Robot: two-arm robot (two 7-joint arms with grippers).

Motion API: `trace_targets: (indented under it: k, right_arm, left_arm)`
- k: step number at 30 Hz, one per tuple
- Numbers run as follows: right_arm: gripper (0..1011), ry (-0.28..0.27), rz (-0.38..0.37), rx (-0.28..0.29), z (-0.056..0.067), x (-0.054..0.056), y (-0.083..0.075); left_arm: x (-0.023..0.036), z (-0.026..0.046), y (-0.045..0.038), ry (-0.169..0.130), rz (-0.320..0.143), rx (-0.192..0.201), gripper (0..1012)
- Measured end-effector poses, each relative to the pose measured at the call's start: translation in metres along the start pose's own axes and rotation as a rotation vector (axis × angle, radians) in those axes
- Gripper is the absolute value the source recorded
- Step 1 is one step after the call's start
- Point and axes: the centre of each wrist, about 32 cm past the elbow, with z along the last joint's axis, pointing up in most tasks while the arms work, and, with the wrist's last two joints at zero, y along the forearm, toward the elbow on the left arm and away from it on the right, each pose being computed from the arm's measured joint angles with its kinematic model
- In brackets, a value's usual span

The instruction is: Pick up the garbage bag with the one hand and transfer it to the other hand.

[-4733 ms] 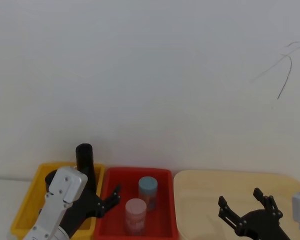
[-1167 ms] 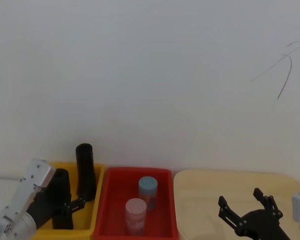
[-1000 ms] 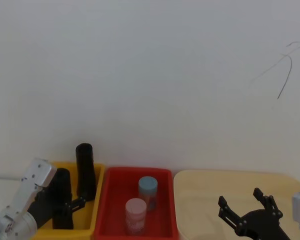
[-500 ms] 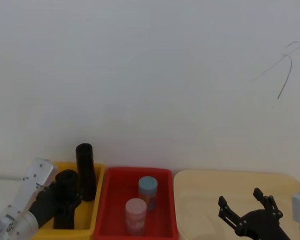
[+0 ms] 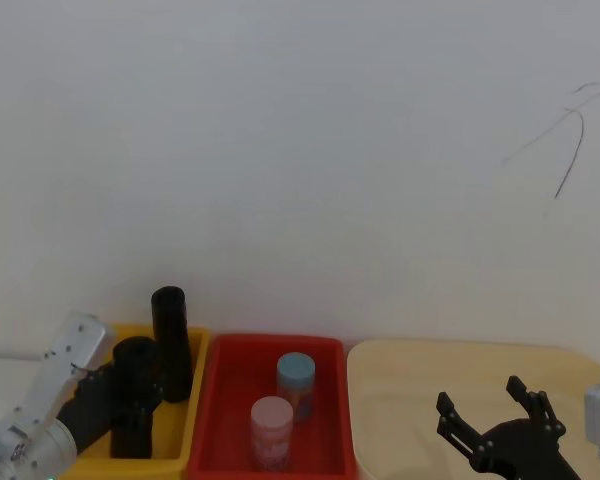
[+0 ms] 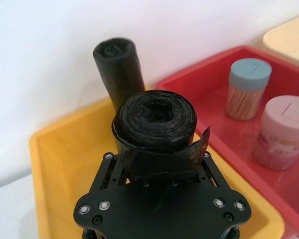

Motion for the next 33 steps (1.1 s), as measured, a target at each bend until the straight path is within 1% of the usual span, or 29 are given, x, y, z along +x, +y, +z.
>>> trace_targets:
  k: [6,7,8,11,12,13,15,16,17,19,20,23,24,26,27,29,30,32,33]
  right_arm:
    - [1000,0.000,0.000,0.000,0.000,0.000,0.000]
    - [1000,0.000,0.000,0.000,0.000,0.000,0.000]
    - [1000,0.000,0.000,0.000,0.000,0.000,0.000]
    - [1000,0.000,0.000,0.000,0.000,0.000,0.000]
    - [1000,0.000,0.000,0.000,0.000,0.000,0.000]
    - [1000,0.000,0.000,0.000,0.000,0.000,0.000]
    - [1000,0.000,0.000,0.000,0.000,0.000,0.000]
    - [1000,0.000,0.000,0.000,0.000,0.000,0.000]
    - [1000,0.000,0.000,0.000,0.000,0.000,0.000]
    - [999,0.000,0.000,0.000,0.000,0.000,0.000]
    - [1000,0.000,0.000,0.000,0.000,0.000,0.000]
    - [1000,0.000,0.000,0.000,0.000,0.000,0.000]
    - [1000,0.000,0.000,0.000,0.000,0.000,0.000]
    - [1000,0.000,0.000,0.000,0.000,0.000,0.000]
    - [1000,0.000,0.000,0.000,0.000,0.000,0.000]
    - [1000,0.000,0.000,0.000,0.000,0.000,0.000]
    - [1000,0.000,0.000,0.000,0.000,0.000,0.000]
    - [1000,0.000,0.000,0.000,0.000,0.000,0.000]
    - [1000,0.000,0.000,0.000,0.000,0.000,0.000]
  left_arm:
    - [0.0030,0.0117,0.0065,0.016,-0.031,-0.046,435]
    - [0.0040,0.0160,0.0085,0.024,-0.041,-0.061,435]
    - [0.0044,0.0181,0.0094,0.027,-0.045,-0.069,435]
    - [0.0065,0.0290,0.0139,0.036,-0.062,-0.106,435]
    - [0.0069,0.0316,0.0149,0.039,-0.067,-0.115,435]
    - [0.0080,0.0369,0.0170,0.042,-0.074,-0.134,435]
    - [0.0092,0.0432,0.0193,0.044,-0.080,-0.157,435]
    - [0.0094,0.0450,0.0199,0.044,-0.083,-0.163,435]
    - [0.0104,0.0518,0.0220,0.044,-0.089,-0.186,435]
    - [0.0110,0.0572,0.0237,0.045,-0.095,-0.205,435]
    - [0.0116,0.0644,0.0254,0.045,-0.102,-0.231,435]
    - [0.0122,0.0749,0.0271,0.046,-0.113,-0.267,435]
    - [0.0125,0.0828,0.0280,0.045,-0.121,-0.292,435]
    - [0.0120,0.0891,0.0284,0.047,-0.131,-0.313,435]
    - [0.0113,0.0952,0.0286,0.049,-0.142,-0.334,435]
    - [0.0101,0.1013,0.0284,0.053,-0.156,-0.354,435]
    - [0.0086,0.1069,0.0282,0.059,-0.171,-0.370,435]
    - [0.0066,0.1116,0.0275,0.065,-0.187,-0.382,435]
    - [0.0036,0.1167,0.0263,0.070,-0.204,-0.394,435]
